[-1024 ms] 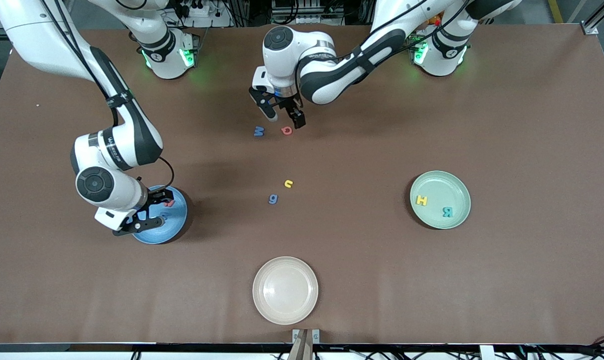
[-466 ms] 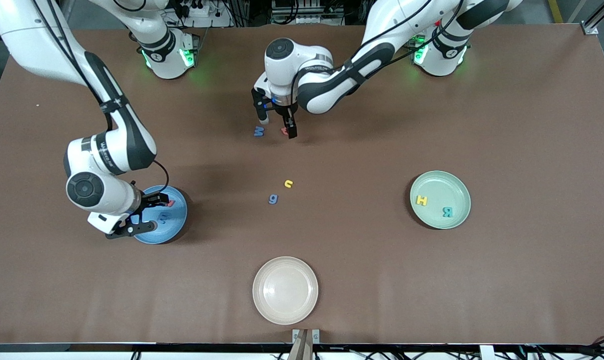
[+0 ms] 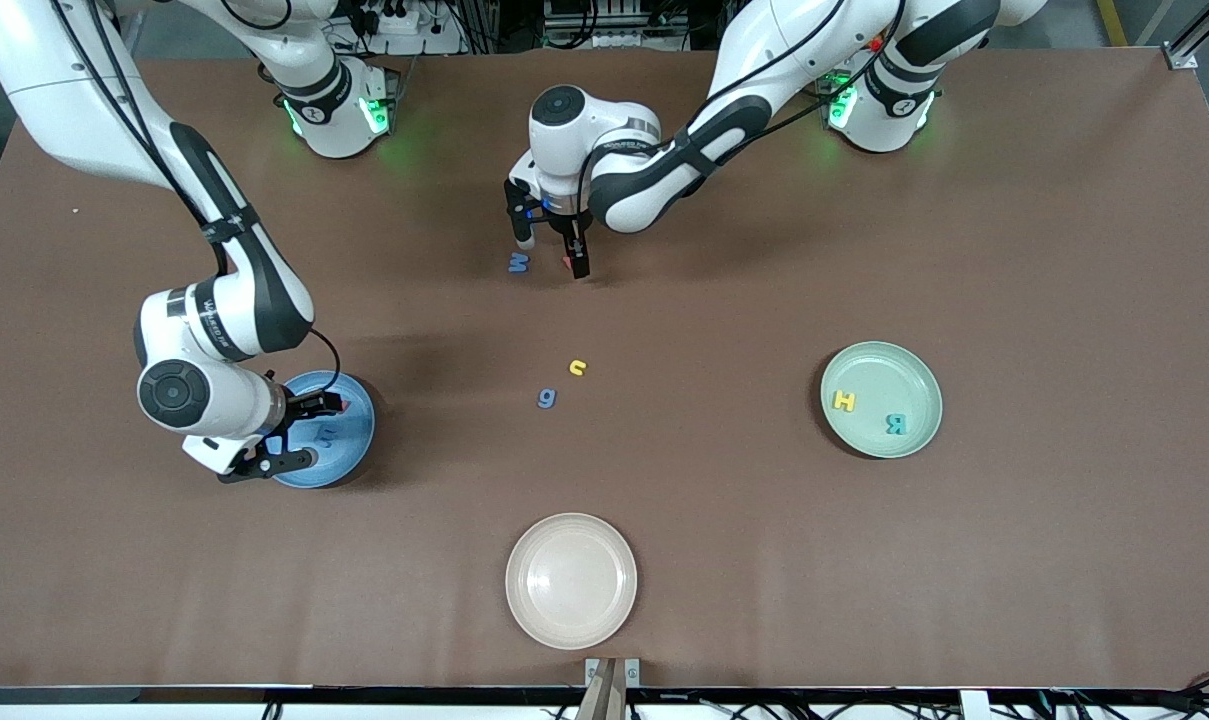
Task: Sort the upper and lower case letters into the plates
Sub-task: 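Lower the left gripper and grasp the pink Q, then carry the pink Q to the green plate while the right gripper descends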
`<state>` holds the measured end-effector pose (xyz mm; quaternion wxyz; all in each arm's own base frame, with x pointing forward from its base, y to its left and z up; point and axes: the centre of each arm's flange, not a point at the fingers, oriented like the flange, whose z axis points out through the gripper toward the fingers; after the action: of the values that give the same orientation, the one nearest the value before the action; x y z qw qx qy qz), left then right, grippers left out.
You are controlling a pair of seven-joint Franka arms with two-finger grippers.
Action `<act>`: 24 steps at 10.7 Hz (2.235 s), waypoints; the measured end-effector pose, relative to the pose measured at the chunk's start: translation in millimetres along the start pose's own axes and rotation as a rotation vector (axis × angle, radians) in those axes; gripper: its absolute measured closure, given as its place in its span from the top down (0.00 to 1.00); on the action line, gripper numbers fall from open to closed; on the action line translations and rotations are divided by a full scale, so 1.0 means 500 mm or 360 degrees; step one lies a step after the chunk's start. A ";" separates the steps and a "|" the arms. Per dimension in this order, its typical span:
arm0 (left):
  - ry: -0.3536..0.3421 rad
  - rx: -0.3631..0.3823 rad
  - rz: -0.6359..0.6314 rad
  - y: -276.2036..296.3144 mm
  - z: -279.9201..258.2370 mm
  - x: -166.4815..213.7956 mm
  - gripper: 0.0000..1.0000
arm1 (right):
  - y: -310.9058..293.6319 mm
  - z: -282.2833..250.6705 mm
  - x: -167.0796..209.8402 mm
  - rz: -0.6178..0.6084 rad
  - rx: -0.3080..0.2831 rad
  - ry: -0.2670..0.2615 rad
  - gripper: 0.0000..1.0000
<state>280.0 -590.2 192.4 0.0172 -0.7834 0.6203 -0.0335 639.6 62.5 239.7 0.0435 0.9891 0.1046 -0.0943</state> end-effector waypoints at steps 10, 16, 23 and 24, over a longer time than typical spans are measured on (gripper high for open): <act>0.0000 0.0026 0.0018 0.007 0.050 -0.002 0.72 | -0.001 0.009 0.001 -0.0006 0.0004 -0.0011 1.00; 0.0032 0.0058 -0.0029 -0.034 0.038 0.012 0.37 | -0.005 0.008 0.001 -0.0012 0.0004 -0.0011 1.00; -0.0085 0.0005 -0.0808 -0.449 -0.165 -0.125 0.37 | -0.199 -0.043 0.013 0.0062 0.0131 -0.0001 1.00; -0.0120 0.0041 -0.0906 -0.513 -0.202 -0.174 0.37 | -0.247 -0.067 0.013 0.0123 0.0122 -0.0012 1.00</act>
<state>501.8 -445.2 308.0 0.0400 -0.9265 0.3738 -0.0156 625.4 187.5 263.0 0.0096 0.9930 0.0625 -0.1002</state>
